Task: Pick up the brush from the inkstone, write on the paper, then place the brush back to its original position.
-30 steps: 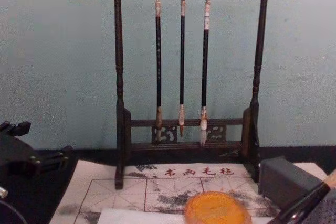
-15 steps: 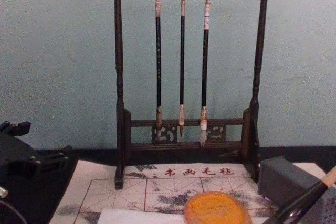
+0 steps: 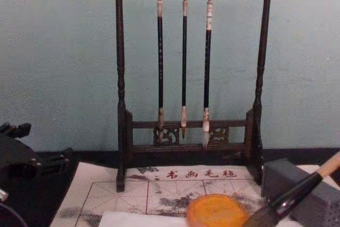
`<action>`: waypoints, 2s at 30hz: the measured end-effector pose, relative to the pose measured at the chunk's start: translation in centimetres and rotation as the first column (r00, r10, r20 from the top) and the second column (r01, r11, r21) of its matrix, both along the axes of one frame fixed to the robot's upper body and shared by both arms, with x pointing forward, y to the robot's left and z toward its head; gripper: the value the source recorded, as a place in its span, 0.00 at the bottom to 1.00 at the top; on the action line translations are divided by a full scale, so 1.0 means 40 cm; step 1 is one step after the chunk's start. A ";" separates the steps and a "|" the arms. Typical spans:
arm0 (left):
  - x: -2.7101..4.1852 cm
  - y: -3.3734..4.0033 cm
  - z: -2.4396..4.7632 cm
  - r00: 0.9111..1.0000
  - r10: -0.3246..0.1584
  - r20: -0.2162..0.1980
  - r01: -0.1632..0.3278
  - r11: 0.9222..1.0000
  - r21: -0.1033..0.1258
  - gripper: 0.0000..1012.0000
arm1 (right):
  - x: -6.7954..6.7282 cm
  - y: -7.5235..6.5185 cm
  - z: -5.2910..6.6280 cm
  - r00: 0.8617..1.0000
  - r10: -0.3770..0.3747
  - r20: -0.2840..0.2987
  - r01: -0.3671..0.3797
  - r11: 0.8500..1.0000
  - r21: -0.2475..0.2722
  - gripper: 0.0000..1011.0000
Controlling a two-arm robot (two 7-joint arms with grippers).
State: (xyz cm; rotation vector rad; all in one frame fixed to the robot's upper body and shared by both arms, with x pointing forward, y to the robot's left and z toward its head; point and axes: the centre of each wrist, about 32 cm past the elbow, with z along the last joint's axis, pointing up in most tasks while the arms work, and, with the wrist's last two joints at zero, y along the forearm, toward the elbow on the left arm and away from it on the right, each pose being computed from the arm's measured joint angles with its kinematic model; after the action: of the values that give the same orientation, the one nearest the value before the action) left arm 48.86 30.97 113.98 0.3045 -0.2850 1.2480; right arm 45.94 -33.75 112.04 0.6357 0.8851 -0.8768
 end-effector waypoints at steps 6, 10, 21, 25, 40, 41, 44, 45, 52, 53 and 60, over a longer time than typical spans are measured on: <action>0.000 0.000 0.000 1.000 0.000 0.000 0.000 1.000 0.000 0.99 | 0.010 0.010 0.003 1.000 -0.007 0.002 0.007 1.000 0.015 0.20; 0.000 0.000 0.000 1.000 0.000 0.000 0.000 1.000 0.000 0.99 | 0.022 0.018 0.007 1.000 -0.018 -0.004 0.018 0.999 0.030 0.20; 0.000 0.000 0.000 1.000 0.000 0.000 0.000 1.000 0.000 0.99 | 0.055 0.037 0.013 0.999 -0.047 -0.026 0.048 0.997 0.054 0.20; 0.000 0.000 0.000 1.000 0.000 0.000 0.000 1.000 0.000 0.99 | 0.070 0.044 0.015 0.998 -0.057 -0.035 0.059 0.997 0.059 0.20; 0.000 0.000 0.000 1.000 0.000 0.000 0.000 1.000 0.000 0.99 | 0.117 0.072 0.009 0.993 -0.089 -0.079 0.094 0.994 0.060 0.20; 0.000 0.000 0.000 1.000 0.000 0.000 0.000 1.000 0.000 0.99 | 0.119 0.073 0.009 0.993 -0.091 -0.080 0.096 0.994 0.060 0.20; 0.000 0.000 0.000 1.000 0.000 0.000 0.000 1.000 0.000 0.99 | 0.125 0.078 0.006 0.991 -0.101 -0.086 0.106 0.993 0.057 0.20; 0.000 0.000 0.000 1.000 0.000 0.000 0.000 1.000 0.000 0.99 | 0.126 0.079 0.006 0.991 -0.103 -0.087 0.108 0.993 0.056 0.20; 0.000 0.000 0.000 1.000 0.000 0.000 0.000 1.000 0.000 0.99 | 0.136 0.088 -0.001 0.987 -0.124 -0.099 0.129 0.991 0.047 0.20; 0.000 0.000 0.000 1.000 0.000 0.000 0.000 1.000 0.000 0.99 | 0.137 0.089 -0.002 0.987 -0.126 -0.101 0.131 0.990 0.047 0.20; 0.000 0.000 0.000 1.000 0.000 0.000 0.000 1.000 0.000 0.99 | 0.145 0.091 -0.009 0.984 -0.141 -0.113 0.146 0.988 0.043 0.20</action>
State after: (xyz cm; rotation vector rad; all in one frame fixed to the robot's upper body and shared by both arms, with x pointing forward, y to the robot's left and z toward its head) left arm 48.86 30.97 113.98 0.3045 -0.2850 1.2479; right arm 51.75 -30.12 111.69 0.7080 0.9719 -1.0287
